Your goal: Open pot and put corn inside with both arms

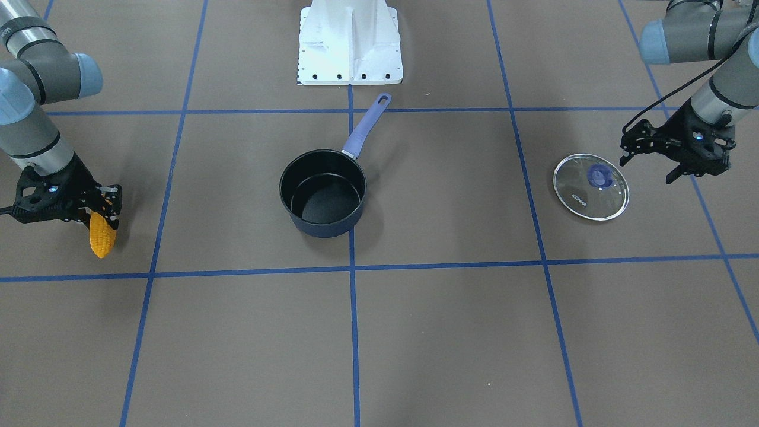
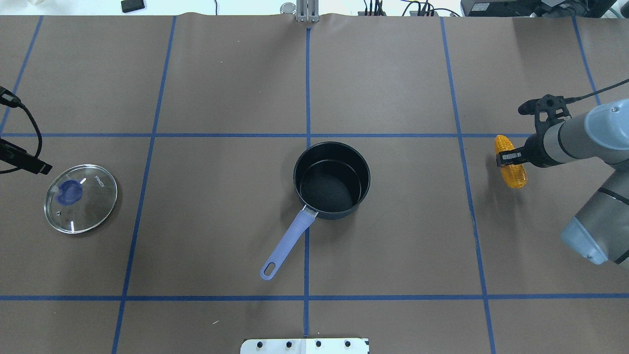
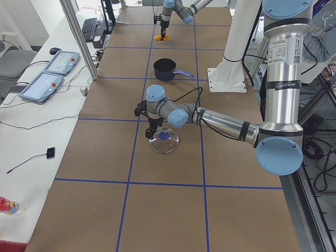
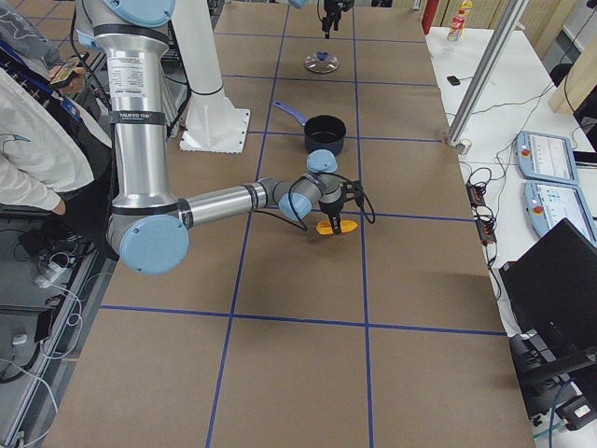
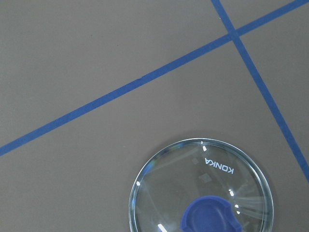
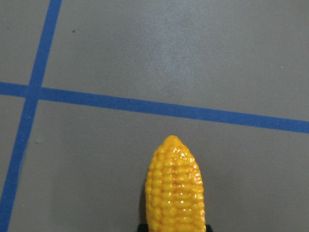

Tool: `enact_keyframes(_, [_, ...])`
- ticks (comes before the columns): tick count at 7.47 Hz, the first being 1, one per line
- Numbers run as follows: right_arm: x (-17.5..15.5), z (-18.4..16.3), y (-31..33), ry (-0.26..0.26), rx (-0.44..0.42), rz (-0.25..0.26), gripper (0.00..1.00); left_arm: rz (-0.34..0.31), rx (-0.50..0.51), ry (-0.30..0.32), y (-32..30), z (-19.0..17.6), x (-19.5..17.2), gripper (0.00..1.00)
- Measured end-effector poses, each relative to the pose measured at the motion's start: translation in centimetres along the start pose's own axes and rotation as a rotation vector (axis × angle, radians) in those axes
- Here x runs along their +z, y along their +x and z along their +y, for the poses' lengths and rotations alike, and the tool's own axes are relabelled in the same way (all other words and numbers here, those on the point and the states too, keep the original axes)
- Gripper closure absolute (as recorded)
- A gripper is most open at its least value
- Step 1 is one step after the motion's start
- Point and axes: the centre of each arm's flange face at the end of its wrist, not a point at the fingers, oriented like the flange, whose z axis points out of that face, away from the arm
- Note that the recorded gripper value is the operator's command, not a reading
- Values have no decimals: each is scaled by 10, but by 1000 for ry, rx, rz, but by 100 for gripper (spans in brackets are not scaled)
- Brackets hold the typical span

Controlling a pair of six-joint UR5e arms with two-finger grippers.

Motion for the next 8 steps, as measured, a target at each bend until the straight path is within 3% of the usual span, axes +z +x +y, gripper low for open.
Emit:
enact_keyframes(2, [-47,-45,-70,6,20,-26,100,-3,-9,-1,-3,0,-2,2])
enact_keyframes(4, [-81,-82,-164,-7,97,-48,100,-26,-66,5,-35,3,-26,1])
enact_keyframes(8, [-88,-62,-302,-5,216,-97,100,-87,-86,-44,-157,39,-117,2])
